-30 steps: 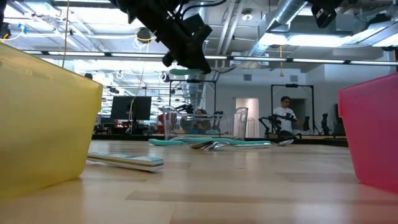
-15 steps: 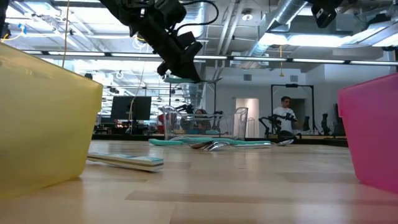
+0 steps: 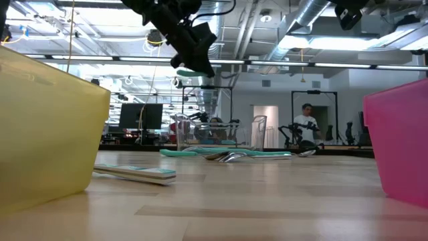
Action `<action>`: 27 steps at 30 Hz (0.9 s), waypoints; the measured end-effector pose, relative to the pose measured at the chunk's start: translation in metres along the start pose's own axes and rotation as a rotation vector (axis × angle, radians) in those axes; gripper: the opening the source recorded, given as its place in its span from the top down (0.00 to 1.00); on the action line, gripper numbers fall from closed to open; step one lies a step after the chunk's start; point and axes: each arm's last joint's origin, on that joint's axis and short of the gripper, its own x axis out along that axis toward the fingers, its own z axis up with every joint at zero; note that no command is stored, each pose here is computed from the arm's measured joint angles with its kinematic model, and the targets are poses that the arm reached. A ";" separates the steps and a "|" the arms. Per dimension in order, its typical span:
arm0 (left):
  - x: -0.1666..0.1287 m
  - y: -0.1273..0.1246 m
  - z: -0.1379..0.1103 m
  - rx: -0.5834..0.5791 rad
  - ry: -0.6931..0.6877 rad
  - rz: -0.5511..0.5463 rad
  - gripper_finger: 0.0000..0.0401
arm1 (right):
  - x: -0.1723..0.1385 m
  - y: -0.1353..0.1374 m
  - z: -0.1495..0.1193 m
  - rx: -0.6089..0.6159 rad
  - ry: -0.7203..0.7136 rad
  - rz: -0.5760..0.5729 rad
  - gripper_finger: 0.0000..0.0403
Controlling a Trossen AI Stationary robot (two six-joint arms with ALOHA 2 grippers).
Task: Sort silverware by color (type)
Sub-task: Put the blue spoon into the transparent bin
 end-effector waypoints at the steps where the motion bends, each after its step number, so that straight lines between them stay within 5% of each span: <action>1: 0.000 0.002 0.000 -0.003 -0.001 0.003 0.93 | 0.000 0.000 0.000 0.000 0.000 0.000 0.64; 27: 0.004 0.024 -0.002 0.029 0.023 -0.117 0.93 | 0.000 -0.001 0.000 -0.010 0.005 -0.010 0.64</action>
